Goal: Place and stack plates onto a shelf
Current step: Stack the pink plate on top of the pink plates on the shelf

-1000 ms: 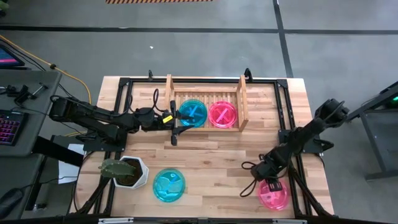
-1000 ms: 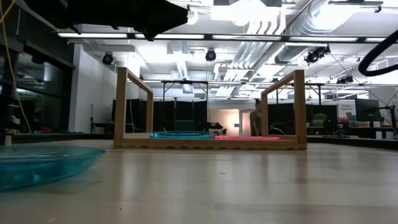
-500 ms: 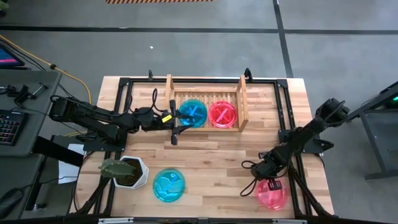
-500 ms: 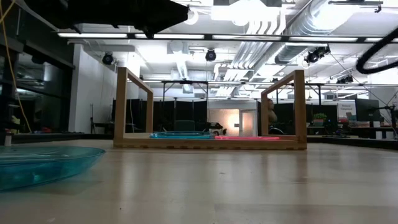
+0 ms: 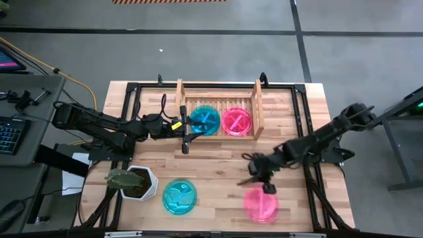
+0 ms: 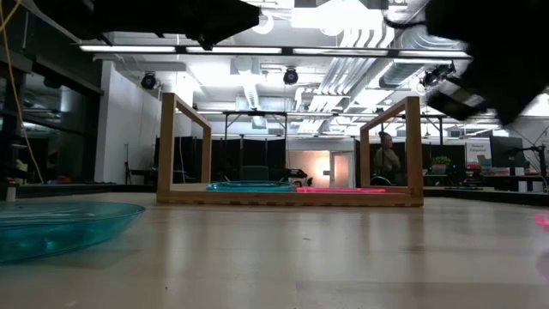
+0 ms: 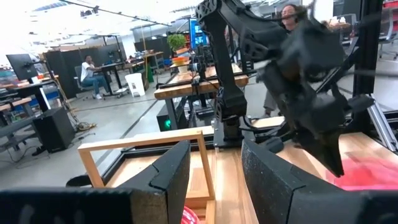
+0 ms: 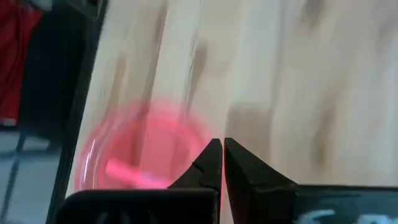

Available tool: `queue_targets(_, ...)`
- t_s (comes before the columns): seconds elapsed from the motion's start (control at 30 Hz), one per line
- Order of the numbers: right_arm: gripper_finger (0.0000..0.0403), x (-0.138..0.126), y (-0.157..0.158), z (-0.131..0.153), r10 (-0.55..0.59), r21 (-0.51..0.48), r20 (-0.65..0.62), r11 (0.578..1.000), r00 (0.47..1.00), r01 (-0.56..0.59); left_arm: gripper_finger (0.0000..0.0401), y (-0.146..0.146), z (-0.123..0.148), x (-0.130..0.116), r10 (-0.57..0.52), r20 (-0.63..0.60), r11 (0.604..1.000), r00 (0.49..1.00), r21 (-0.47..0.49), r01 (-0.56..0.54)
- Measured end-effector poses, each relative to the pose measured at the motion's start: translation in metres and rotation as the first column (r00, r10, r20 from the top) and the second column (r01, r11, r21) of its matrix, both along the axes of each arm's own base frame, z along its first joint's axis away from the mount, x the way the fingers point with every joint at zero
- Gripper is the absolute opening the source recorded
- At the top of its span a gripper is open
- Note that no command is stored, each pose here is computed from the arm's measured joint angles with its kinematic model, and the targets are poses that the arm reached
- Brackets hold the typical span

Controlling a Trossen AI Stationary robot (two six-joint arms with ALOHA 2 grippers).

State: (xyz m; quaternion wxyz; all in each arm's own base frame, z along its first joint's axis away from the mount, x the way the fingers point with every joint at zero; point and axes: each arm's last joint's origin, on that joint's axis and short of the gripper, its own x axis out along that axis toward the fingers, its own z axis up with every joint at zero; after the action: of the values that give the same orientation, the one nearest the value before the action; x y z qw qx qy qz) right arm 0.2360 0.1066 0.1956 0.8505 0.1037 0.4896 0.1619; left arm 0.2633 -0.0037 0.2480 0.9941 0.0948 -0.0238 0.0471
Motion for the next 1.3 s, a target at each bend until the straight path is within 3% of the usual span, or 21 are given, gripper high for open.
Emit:
queue_targets(0.1,0.0000,0.016,-0.015,0.018,-0.015,-0.019,0.073,1.000,0.997,0.016,0.0133,0.000,0.000,0.000,0.000,0.000,1.000,1.000,0.000,0.000)
queue_targets(0.2,0.0000,0.022,-0.027,0.029,-0.047,-0.022,0.057,0.999,0.997,0.048,0.0133,0.000,0.000,0.000,0.000,-0.005,1.000,1.000,0.000,0.000)
queue_targets(0.37,0.0000,0.016,-0.032,0.029,-0.157,0.033,-0.108,0.986,0.982,0.162,0.0133,0.000,-0.003,0.000,0.000,-0.030,1.000,1.000,-0.002,0.000)
queue_targets(0.6,0.0006,-0.017,-0.006,0.019,-0.288,-0.029,-0.421,0.952,0.860,0.304,0.0133,0.000,-0.005,0.000,-0.001,-0.046,1.000,0.999,-0.008,0.001)
queue_targets(0.77,0.0056,-0.036,0.021,0.017,-0.390,-0.108,-0.441,0.917,0.808,0.383,0.0133,0.000,-0.005,0.000,-0.002,-0.043,0.999,0.999,-0.037,0.001)
queue_targets(1.03,0.0178,-0.058,0.051,0.015,-0.509,-0.122,-0.419,0.852,0.752,0.508,0.0133,-0.001,-0.005,0.000,-0.006,-0.040,0.997,0.999,-0.072,0.004)
queue_targets(1.13,0.0197,-0.063,0.055,-0.006,-0.526,-0.060,-0.431,0.828,0.733,0.558,0.0133,-0.001,-0.005,0.000,-0.011,-0.042,0.994,0.999,-0.108,0.007)
queue_targets(1.3,0.0201,-0.069,0.058,-0.041,-0.451,0.148,-0.489,0.800,0.746,0.581,0.0133,-0.006,-0.006,0.000,-0.030,-0.048,0.993,0.998,-0.112,0.025)
